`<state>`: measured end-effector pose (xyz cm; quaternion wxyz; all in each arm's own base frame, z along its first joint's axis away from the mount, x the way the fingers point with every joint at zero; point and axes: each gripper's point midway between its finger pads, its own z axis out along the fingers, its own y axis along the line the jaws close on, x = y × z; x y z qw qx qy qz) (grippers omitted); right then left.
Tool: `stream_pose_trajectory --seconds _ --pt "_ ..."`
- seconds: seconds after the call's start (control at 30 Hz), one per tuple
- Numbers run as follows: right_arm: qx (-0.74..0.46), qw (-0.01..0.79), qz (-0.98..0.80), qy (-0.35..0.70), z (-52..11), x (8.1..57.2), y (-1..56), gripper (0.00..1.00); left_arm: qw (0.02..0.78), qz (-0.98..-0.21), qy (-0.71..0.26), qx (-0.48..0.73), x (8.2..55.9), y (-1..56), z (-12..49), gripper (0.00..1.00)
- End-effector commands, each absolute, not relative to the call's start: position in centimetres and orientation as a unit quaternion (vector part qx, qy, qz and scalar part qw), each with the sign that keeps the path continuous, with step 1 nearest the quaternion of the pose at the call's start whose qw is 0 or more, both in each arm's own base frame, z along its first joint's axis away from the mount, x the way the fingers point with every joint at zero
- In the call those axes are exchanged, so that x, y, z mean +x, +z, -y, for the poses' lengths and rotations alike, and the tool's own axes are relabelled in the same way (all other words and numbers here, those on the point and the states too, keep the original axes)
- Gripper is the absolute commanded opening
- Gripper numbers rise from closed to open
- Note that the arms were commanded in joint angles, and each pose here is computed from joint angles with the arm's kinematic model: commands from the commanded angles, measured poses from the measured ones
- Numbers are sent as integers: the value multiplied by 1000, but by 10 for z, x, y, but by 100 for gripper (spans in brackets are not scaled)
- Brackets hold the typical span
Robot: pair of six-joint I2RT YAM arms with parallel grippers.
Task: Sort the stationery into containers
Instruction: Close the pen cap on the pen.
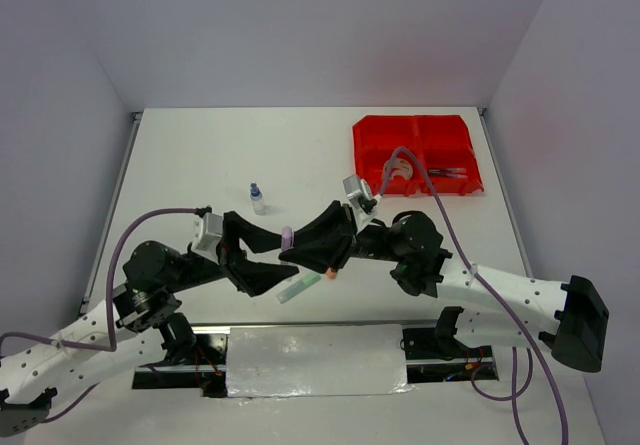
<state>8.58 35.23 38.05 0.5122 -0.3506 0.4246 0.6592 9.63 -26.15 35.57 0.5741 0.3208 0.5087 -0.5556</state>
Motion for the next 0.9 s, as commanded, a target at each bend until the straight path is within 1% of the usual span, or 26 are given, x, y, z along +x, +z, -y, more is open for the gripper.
stream_pose_trajectory --seconds 0.0,0.13,0.23,0.33,0.37,0.43,0.47,0.5,0.53,0.57,0.73,0.8,0.83,0.87 --pt "-338 544 -394 659 -343 84 413 0 574 -494 -561 334 93 357 265 68" --pt "-341 540 -381 668 -340 78 418 0 559 -507 -562 339 94 344 271 67" --pt "-340 540 -378 670 -338 76 422 0 554 -511 -561 342 94 339 272 61" --pt "-341 541 -375 671 -336 75 425 0 554 -512 -560 343 95 338 272 42" --pt "-344 538 -374 672 -336 73 425 0 555 -511 -559 343 95 339 272 32" --pt "-346 538 -371 673 -336 72 425 0 556 -510 -560 342 95 341 271 23" --pt "-347 534 -373 674 -338 72 423 0 557 -509 -560 344 94 342 272 15" --pt "-347 534 -374 674 -338 73 423 0 559 -506 -560 344 94 344 271 12" --pt "-349 532 -375 675 -339 72 421 0 560 -504 -559 345 93 345 270 3" --pt "-350 529 -377 675 -341 73 419 0 562 -501 -561 346 92 349 270 0" --pt "-364 520 -374 676 -345 69 413 1 576 -486 -560 344 90 362 265 0" --pt "-366 520 -373 676 -345 69 413 6 589 -477 -558 337 90 369 260 0" --pt "-367 520 -373 675 -345 69 413 14 595 -474 -557 333 91 370 258 0" --pt "-367 520 -374 674 -345 70 413 18 600 -472 -555 331 91 371 257 0"
